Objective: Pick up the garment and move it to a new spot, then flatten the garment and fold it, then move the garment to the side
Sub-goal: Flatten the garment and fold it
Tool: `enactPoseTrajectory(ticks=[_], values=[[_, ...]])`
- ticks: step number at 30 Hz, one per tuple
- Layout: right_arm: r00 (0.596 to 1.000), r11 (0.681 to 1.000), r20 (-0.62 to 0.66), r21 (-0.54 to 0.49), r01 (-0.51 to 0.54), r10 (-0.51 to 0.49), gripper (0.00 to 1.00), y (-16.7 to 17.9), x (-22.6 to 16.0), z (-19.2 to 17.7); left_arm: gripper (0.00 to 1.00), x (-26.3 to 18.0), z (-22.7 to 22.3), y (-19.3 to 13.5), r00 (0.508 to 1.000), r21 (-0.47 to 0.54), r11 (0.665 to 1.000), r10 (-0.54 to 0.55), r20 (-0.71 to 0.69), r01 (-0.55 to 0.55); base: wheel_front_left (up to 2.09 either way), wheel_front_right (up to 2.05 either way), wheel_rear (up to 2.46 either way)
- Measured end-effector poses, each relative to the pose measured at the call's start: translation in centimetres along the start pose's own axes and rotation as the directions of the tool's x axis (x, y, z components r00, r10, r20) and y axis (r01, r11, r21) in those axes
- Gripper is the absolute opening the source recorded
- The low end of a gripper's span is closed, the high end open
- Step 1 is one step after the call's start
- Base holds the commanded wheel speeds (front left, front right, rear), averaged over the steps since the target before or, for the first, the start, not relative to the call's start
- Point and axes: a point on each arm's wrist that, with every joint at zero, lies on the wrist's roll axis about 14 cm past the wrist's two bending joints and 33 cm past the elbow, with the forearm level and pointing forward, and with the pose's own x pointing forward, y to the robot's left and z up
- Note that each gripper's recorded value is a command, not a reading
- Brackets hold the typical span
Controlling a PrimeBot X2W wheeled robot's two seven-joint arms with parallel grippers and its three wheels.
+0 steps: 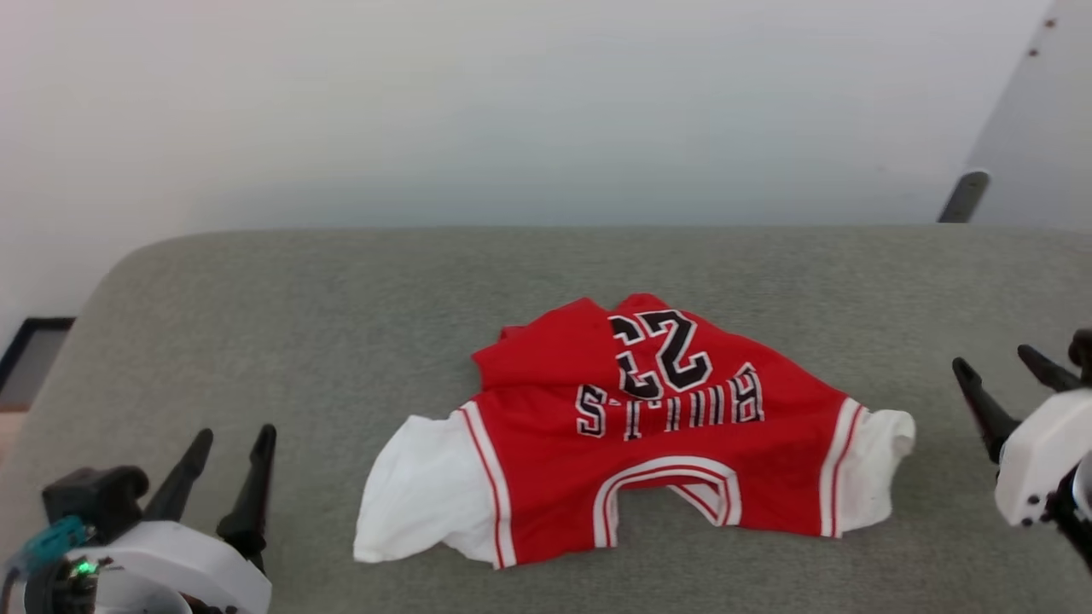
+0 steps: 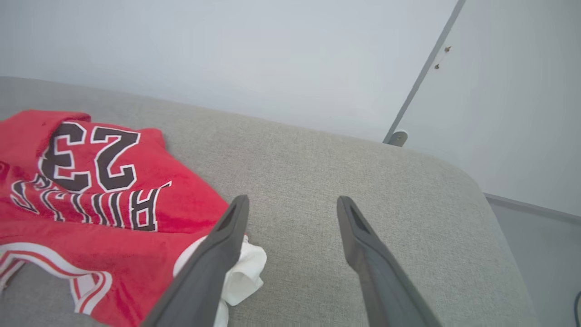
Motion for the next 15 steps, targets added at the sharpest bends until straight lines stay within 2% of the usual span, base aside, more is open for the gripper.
enactPoseTrajectory(ticks=[7,15], values=[[0.994,0.995,0.074,0.076,0.072,-0.077,1.00,-0.5,-3.8,-1.0,1.00,1.5,-0.8,-2.5,0.988,-0.024,0.995,-0.102,-0.116,0.099,0.00,0.00,0.00],[0.986,0.970,0.053,0.195,0.145,-0.158,1.00,-0.6,-6.9,-3.6,1.00,3.2,-2.3,-4.3,0.933,-0.058,0.984,-0.179,-0.312,0.169,0.00,0.00,0.00]])
